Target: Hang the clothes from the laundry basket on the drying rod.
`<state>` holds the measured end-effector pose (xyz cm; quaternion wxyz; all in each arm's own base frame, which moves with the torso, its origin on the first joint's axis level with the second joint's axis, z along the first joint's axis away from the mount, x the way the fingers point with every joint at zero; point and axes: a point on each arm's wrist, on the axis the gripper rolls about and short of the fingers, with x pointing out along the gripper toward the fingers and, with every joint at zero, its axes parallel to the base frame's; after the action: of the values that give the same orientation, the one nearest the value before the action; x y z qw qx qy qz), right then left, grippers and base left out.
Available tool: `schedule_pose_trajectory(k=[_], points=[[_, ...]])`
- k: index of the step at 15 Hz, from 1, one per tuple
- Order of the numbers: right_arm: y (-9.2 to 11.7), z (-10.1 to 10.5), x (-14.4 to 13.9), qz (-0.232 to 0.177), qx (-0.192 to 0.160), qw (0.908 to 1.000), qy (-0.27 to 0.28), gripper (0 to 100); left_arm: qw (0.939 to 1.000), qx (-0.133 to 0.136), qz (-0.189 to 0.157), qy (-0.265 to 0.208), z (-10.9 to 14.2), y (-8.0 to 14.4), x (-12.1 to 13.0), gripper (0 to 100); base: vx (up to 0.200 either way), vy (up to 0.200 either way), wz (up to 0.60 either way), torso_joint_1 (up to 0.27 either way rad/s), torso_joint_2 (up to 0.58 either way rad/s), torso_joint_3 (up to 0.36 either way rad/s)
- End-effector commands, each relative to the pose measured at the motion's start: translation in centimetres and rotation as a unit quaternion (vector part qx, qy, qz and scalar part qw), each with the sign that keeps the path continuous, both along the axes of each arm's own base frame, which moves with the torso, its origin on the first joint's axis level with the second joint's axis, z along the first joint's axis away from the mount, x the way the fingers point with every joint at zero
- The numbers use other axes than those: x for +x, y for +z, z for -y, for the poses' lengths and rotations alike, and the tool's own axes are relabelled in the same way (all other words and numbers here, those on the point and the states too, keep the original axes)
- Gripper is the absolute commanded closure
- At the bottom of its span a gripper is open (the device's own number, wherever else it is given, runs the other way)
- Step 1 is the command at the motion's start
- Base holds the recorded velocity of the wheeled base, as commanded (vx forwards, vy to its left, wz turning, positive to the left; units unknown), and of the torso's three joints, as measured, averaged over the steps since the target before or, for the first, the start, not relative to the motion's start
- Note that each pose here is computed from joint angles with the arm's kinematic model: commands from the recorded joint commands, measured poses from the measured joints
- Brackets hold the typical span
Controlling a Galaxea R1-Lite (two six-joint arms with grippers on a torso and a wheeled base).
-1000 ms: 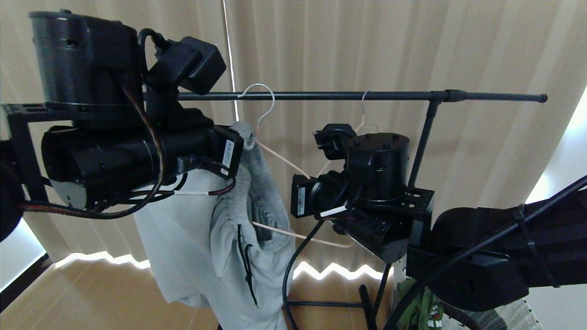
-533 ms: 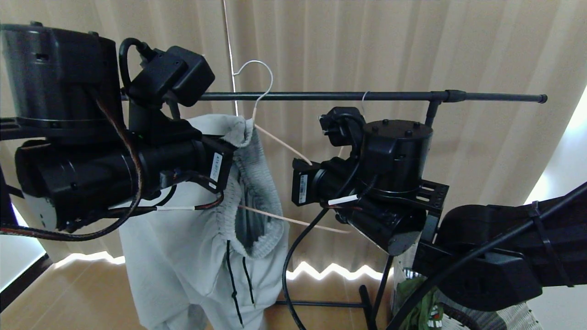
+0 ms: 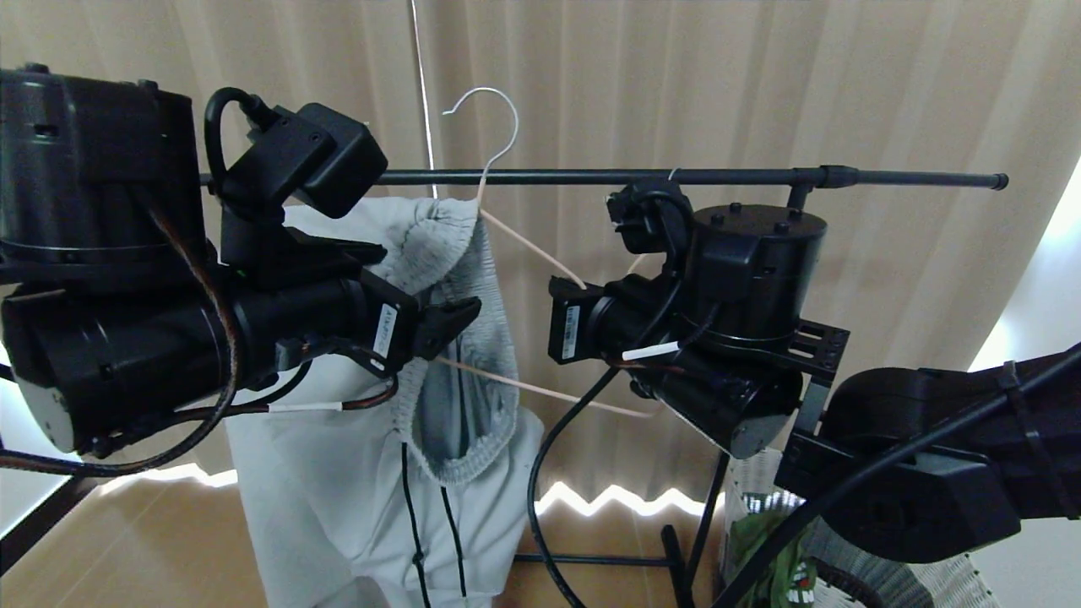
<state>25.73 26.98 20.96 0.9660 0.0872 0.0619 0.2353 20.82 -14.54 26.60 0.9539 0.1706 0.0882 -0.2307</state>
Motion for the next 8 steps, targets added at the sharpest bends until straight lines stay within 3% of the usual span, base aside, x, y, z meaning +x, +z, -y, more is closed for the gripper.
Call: schedule_pose_trajectory(k=[1,5,8], points=[[0.5,1.0,0.1,0.003,0.002,0.9999,-0.010,100,1.0000,-0.002,0.003,0.000,-0.4,0.1,-0.5,0,0.000,0.000,0.00,0.000,0.00,0.000],[0.0,3.9,0.0,-0.004,-0.020,0.9991,-0.037,100,0.9996,-0.009,0.008,-0.025,-1.7,0.1,-2.5,0,0.000,0.000,0.00,0.000,0.00,0.000],[-0.9,7.5,-1.1,-0.023,-0.041,0.9983,-0.035,100,0.9991,0.007,0.025,-0.033,-3.1,0.0,-4.4,0,0.000,0.000,0.00,0.000,0.00,0.000]])
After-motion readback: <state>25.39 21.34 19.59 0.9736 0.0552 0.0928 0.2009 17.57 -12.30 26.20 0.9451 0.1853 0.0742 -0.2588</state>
